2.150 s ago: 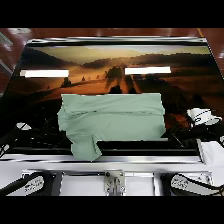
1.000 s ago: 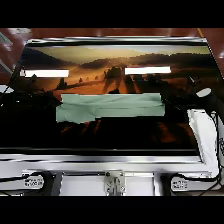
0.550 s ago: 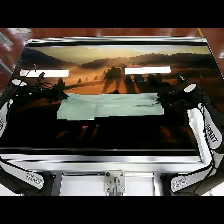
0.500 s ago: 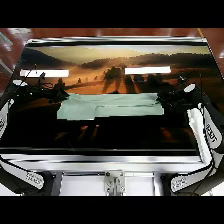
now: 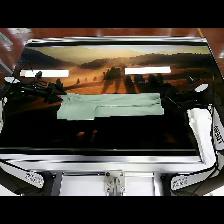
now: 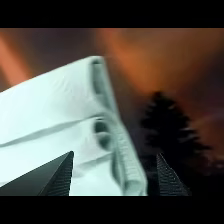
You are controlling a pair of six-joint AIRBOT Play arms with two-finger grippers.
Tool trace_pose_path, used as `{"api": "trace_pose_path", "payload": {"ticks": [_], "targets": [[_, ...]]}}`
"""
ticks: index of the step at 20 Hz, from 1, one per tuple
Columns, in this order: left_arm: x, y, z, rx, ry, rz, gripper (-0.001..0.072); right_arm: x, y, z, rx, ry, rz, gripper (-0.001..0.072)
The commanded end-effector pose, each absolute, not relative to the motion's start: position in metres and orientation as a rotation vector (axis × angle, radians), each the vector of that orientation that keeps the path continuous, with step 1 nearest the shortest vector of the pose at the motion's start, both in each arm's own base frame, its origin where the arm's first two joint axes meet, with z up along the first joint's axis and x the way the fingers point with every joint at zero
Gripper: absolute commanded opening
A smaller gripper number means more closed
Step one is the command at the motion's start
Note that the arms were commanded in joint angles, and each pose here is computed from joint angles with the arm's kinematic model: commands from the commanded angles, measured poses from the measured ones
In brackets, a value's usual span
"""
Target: Fold the shirts.
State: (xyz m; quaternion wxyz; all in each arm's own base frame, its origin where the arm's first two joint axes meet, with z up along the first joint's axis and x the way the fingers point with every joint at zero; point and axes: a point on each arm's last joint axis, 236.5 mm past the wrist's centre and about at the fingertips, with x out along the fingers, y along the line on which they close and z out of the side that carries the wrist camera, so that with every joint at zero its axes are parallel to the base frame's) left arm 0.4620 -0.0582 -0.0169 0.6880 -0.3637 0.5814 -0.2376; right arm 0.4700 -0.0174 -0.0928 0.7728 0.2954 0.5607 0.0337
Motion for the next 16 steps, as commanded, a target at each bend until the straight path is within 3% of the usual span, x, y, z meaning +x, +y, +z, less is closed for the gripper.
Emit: {"api": "trace_pose_path", "payload": {"ticks": [1,5,6,8,9,11,12,16], "targets": [[0.456,-0.066,0.008,-0.781,1.286,-0.569,0.0582,0.465,0.005,-0.109,0.785,1.272,0.133,0.0638],[0.454,-0.095,0.031,-0.717,1.236,-0.661,0.0583,0.462,0.035,-0.129,0.835,1.324,0.177,0.0633],[0.455,-0.106,0.039,-0.722,1.215,-0.700,0.0583,0.461,0.042,-0.130,0.824,1.333,0.188,0.0504],[0.457,-0.133,0.053,-0.747,1.177,-0.775,0.0581,0.462,0.047,-0.126,0.812,1.327,0.205,0.0078],[0.460,-0.144,0.056,-0.750,1.164,-0.785,0.0553,0.463,0.050,-0.115,0.792,1.309,0.244,0.0066],[0.465,-0.170,0.053,-0.723,1.149,-0.792,0.0144,0.464,0.052,-0.081,0.719,1.252,0.319,0.0065],[0.468,-0.188,0.050,-0.704,1.137,-0.794,0.0041,0.464,0.052,-0.059,0.689,1.217,0.342,0.0065],[0.466,-0.282,0.017,-0.675,1.159,-0.778,0.0034,0.438,0.063,0.046,0.610,1.112,0.423,0.0065]]}}
